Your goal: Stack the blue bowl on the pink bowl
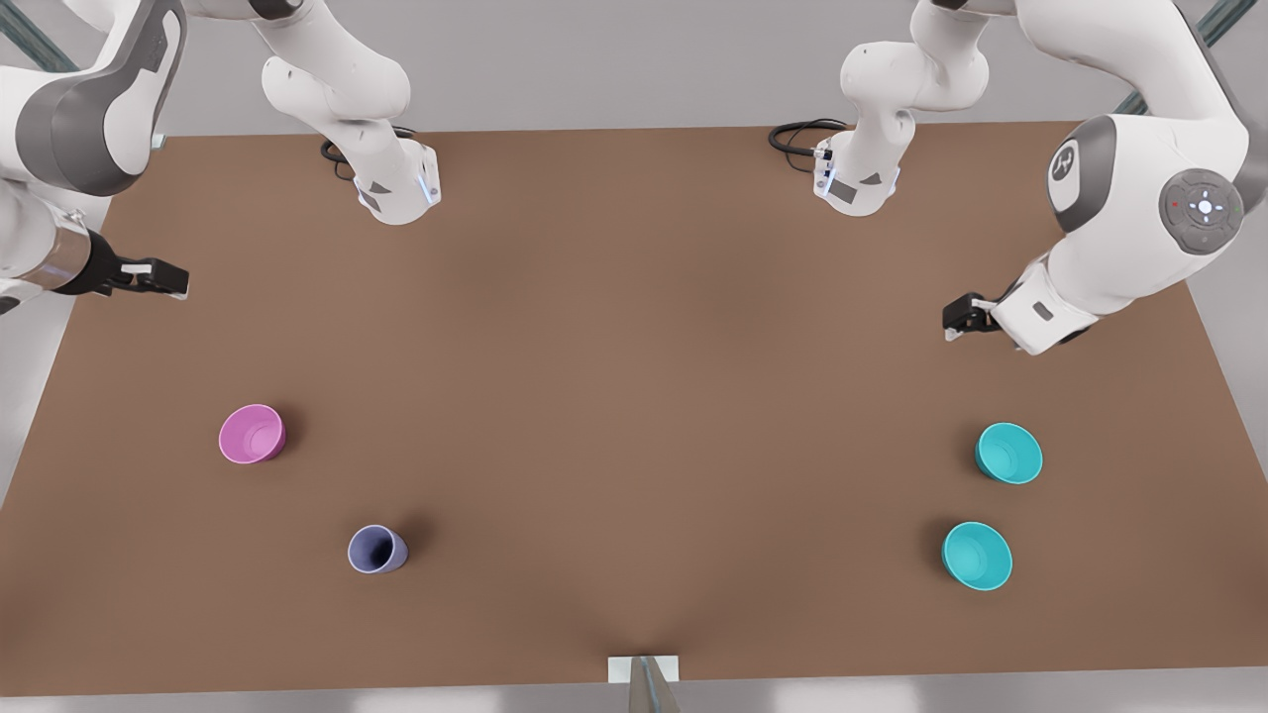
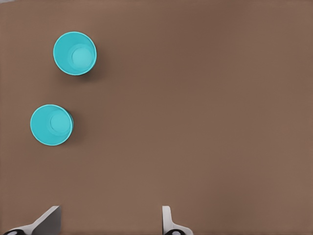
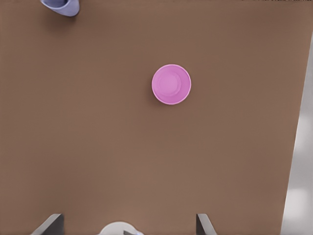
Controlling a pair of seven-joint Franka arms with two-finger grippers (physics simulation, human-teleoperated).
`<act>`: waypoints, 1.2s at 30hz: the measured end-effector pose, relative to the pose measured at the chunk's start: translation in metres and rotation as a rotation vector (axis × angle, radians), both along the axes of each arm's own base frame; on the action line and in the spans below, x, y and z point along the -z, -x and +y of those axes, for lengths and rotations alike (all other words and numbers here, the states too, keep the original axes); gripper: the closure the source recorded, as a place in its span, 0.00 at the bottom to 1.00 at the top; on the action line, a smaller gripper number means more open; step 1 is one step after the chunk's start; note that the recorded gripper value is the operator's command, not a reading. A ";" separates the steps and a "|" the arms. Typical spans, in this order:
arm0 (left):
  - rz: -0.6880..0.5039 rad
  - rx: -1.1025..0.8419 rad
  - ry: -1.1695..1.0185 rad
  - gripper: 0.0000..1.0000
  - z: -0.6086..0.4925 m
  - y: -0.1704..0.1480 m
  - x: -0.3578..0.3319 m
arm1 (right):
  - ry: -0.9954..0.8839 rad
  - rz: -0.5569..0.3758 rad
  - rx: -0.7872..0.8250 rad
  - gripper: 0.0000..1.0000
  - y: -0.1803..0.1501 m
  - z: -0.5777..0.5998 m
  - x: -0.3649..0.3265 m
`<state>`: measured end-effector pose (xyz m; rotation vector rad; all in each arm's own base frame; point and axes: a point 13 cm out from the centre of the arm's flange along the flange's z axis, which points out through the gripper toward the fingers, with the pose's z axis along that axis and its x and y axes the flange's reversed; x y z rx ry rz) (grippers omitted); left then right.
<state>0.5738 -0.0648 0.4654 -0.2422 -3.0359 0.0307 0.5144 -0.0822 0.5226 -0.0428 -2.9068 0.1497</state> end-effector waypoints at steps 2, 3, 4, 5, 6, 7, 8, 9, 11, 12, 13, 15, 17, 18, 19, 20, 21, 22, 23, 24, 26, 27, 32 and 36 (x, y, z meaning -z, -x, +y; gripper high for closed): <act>0.001 0.002 0.001 0.00 -0.001 0.000 -0.002 | 0.000 -0.003 -0.003 0.00 -0.001 0.000 0.000; 0.005 0.002 0.001 0.00 -0.001 -0.001 -0.001 | -0.001 0.000 -0.004 0.00 -0.002 0.000 0.002; 0.006 0.002 0.002 0.00 -0.001 0.000 -0.001 | -0.002 0.018 -0.004 0.00 -0.007 -0.001 0.012; 0.005 0.003 0.003 0.00 -0.001 0.001 -0.003 | -0.003 0.049 -0.002 0.00 -0.016 -0.004 0.031; 0.005 0.004 0.004 0.00 -0.001 0.001 -0.004 | -0.004 0.091 0.005 0.00 -0.027 -0.009 0.056; 0.000 0.004 0.005 0.00 -0.001 -0.002 -0.007 | -0.009 0.137 0.022 0.00 -0.034 -0.020 0.084; 0.001 -0.002 0.005 0.00 0.002 -0.003 -0.006 | -0.016 0.175 0.049 0.00 -0.038 -0.037 0.111; 0.003 -0.010 0.006 0.00 0.007 -0.004 -0.005 | -0.023 0.200 0.077 0.00 -0.042 -0.056 0.135; 0.017 -0.017 0.005 0.00 0.012 -0.004 -0.001 | -0.044 0.237 0.127 0.00 -0.047 -0.096 0.190; 0.024 -0.017 0.004 0.00 0.013 -0.004 0.002 | -0.053 0.242 0.139 0.00 -0.049 -0.109 0.212; 0.028 -0.016 0.002 0.00 0.013 -0.004 0.003 | -0.065 0.242 0.147 0.00 -0.052 -0.118 0.231; 0.037 -0.013 0.000 0.00 0.012 -0.003 0.005 | -0.094 0.224 0.158 0.00 -0.053 -0.135 0.261; 0.041 -0.011 -0.001 0.00 0.012 -0.002 0.004 | -0.108 0.181 0.149 0.00 -0.062 -0.145 0.283; 0.032 -0.012 -0.001 0.00 0.012 -0.002 -0.002 | -0.111 0.159 0.142 0.00 -0.067 -0.149 0.296; 0.027 -0.013 -0.001 0.00 0.013 -0.002 -0.006 | -0.122 0.139 0.140 0.00 -0.068 -0.152 0.308; 0.021 -0.021 -0.002 0.00 0.018 -0.002 -0.012 | -0.136 0.121 0.141 0.00 -0.067 -0.153 0.320; 0.022 -0.034 -0.001 0.00 0.025 -0.001 -0.016 | -0.151 0.106 0.145 0.00 -0.060 -0.153 0.332; 0.013 -0.042 0.001 0.00 0.030 -0.002 -0.025 | -0.164 0.088 0.150 0.00 -0.053 -0.152 0.343; 0.011 -0.043 0.003 0.00 0.030 -0.001 -0.029 | -0.172 0.067 0.153 0.00 -0.049 -0.152 0.354; 0.014 -0.037 0.005 0.00 0.027 -0.001 -0.030 | -0.175 0.045 0.155 0.00 -0.046 -0.153 0.366; 0.031 -0.020 0.007 0.00 0.016 0.000 -0.025 | -0.173 0.000 0.158 0.00 -0.041 -0.157 0.392; 0.043 -0.016 0.012 0.00 0.012 -0.001 -0.019 | -0.168 -0.026 0.157 0.00 -0.042 -0.160 0.401; 0.044 -0.040 0.013 0.00 0.019 -0.008 -0.018 | -0.132 -0.141 0.151 0.00 -0.052 -0.180 0.428; 0.045 -0.054 0.009 0.00 0.021 -0.008 -0.018 | -0.121 -0.173 0.137 0.00 -0.055 -0.184 0.445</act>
